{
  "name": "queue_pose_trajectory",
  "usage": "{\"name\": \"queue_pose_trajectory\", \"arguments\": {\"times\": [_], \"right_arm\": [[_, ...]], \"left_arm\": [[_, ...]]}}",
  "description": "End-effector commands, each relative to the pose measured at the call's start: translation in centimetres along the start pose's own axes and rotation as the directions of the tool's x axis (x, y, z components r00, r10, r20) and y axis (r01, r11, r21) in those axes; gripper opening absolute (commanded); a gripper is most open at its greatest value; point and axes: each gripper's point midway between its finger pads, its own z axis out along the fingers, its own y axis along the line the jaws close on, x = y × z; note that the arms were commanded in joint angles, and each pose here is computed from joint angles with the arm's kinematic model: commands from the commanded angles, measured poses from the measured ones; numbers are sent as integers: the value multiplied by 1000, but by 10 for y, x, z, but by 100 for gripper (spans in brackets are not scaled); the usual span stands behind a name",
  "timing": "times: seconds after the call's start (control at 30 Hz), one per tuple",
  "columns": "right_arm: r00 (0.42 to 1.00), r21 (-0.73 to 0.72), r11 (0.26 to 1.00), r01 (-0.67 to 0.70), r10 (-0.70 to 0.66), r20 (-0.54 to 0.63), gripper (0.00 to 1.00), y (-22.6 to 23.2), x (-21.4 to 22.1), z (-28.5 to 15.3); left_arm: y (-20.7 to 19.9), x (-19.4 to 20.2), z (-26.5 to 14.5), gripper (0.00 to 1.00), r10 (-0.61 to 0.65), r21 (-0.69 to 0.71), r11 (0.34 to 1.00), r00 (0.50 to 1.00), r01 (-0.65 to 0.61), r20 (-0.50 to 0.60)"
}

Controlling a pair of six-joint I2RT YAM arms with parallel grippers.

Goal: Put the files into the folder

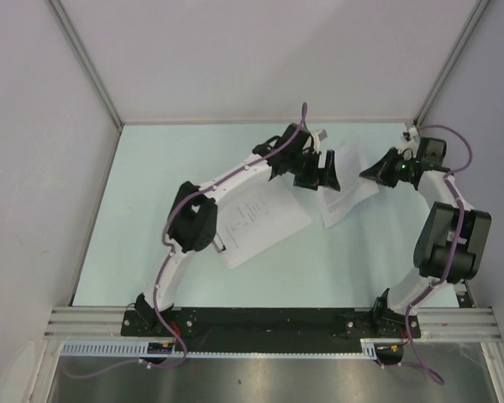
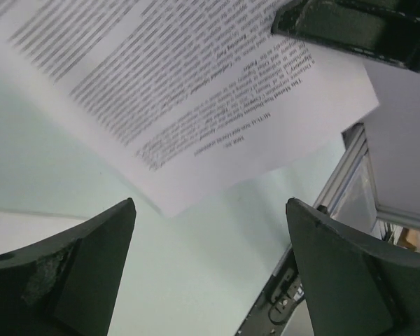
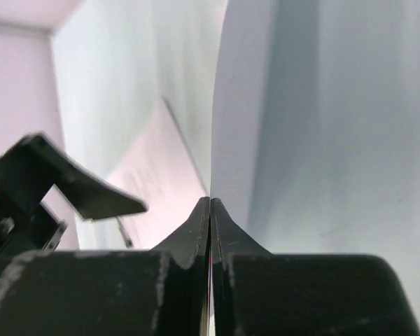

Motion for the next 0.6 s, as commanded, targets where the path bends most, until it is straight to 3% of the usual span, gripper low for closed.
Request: {"name": "queue_pose_trajectory", "arguments": {"times": [0.0,0.07,0.1,0.13,0.2,0.23,0.27,0.3,0.37,0.4,0.5,0.57], "right_arm": [[952,-63,997,34,-14,305,0,94,-71,-55],[943,-100,994,32,4,332,0,124,-70,-53],[934,-148,989,3,50,355,0,143,-73,-57],[928,-161,987,-7,67,367,0,154,-73,-53],[932,-211,977,-31,105,347,0,186,-59,-39],[899,-160,986,-45,110,424,0,185,-68,-41],[912,-162,987,-15,80,403,0,213,-42,-25],[875,-87,995,-53,89,476,0,206,-46,-22],[855,-82,995,-47,83,513,0,215,-34,-13],[841,-85,995,-49,87,534,0,224,-24,-4],[859,-140,987,-85,143,491,0,222,7,27],[838,-172,980,-100,176,516,0,222,18,30]], "left_arm": [[-77,-57,-148,94,119,-68,992,952,-104,283],[-32,-35,-163,94,81,-193,981,956,-26,283],[-44,-33,-203,94,102,-200,979,932,-32,349],[-3,-8,-204,94,64,-267,963,946,24,317],[10,7,-253,94,63,-321,944,914,76,402],[53,34,-261,94,5,-380,911,918,159,396],[69,46,-272,95,-18,-404,892,909,203,416],[88,75,-281,95,-51,-419,874,904,246,424],[122,96,-300,92,-122,-448,822,877,352,465],[127,116,-301,92,-155,-430,825,879,366,452],[117,121,-297,89,-148,-309,902,888,301,435],[108,114,-302,89,-119,-283,919,879,274,463]]}}
